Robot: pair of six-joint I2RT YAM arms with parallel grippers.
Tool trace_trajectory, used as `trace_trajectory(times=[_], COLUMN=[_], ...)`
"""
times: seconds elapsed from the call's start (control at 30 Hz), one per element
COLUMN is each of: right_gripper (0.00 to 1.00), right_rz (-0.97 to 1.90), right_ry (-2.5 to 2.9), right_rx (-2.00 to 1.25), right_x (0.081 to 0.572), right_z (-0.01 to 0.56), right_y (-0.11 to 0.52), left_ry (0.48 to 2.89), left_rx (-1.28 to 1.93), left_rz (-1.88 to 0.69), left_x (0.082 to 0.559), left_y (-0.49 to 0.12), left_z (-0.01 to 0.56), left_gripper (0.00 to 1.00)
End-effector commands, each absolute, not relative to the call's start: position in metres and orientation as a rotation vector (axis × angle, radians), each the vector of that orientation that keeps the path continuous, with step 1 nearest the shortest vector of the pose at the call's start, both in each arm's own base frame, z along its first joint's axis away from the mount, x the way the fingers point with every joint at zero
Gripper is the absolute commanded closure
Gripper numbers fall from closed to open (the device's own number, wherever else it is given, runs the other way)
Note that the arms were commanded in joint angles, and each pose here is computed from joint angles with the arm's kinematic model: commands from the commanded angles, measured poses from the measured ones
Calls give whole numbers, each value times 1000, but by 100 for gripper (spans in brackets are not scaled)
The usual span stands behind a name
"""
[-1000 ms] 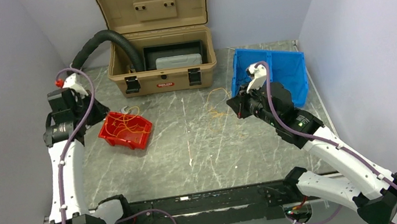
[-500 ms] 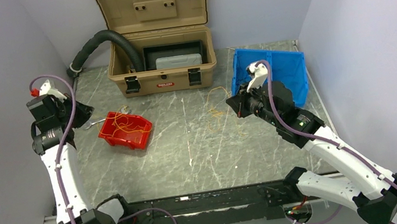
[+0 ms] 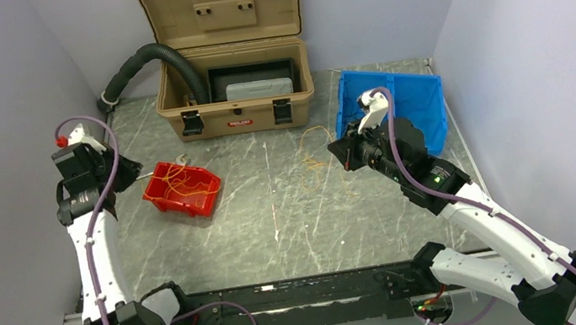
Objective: Untangle the cables
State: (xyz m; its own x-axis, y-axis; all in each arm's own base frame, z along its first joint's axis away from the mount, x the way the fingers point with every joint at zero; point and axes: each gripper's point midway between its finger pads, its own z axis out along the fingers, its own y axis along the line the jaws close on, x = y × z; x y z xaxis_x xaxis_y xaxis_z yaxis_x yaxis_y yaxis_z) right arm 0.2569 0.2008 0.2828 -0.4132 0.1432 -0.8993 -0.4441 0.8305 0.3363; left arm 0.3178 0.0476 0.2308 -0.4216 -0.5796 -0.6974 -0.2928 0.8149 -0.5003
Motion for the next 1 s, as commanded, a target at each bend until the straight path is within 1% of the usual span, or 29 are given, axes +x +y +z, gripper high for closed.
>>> trace_trajectory(times=[0.0, 0.1, 0.33, 0.5, 0.67, 0.77, 0.87, 0.97], right_gripper=[100, 100, 100, 100, 100, 100, 100, 100], right_rz=[698, 701, 714, 706, 697, 701, 717, 723], right_ry=[1804, 1801, 1792, 1781, 1762, 1757, 1753, 1749], right_rx=[-208, -204, -206, -222, -222, -213, -206, -210], right_x=[260, 260, 259, 259, 258, 256, 252, 250], right_z=[312, 312, 312, 318, 323, 323, 324, 327], right_y=[204, 204, 204, 204, 201, 199, 198, 198], left_ry=[2073, 2144, 2388, 2476, 2558, 2598, 2664, 2741], left_rx=[-554, -540, -515, -395, -251, -197, -130, -71], left_rz=[-322, -291, 74, 270, 293, 357, 457, 481], left_x=[326, 328, 320, 318, 330, 335, 333, 326], left_y=[34, 22, 40, 52, 33, 27, 26, 20], left_z=[227, 205, 161, 156, 146, 138, 122, 99], left_gripper=[100, 100, 100, 100, 100, 100, 100, 100])
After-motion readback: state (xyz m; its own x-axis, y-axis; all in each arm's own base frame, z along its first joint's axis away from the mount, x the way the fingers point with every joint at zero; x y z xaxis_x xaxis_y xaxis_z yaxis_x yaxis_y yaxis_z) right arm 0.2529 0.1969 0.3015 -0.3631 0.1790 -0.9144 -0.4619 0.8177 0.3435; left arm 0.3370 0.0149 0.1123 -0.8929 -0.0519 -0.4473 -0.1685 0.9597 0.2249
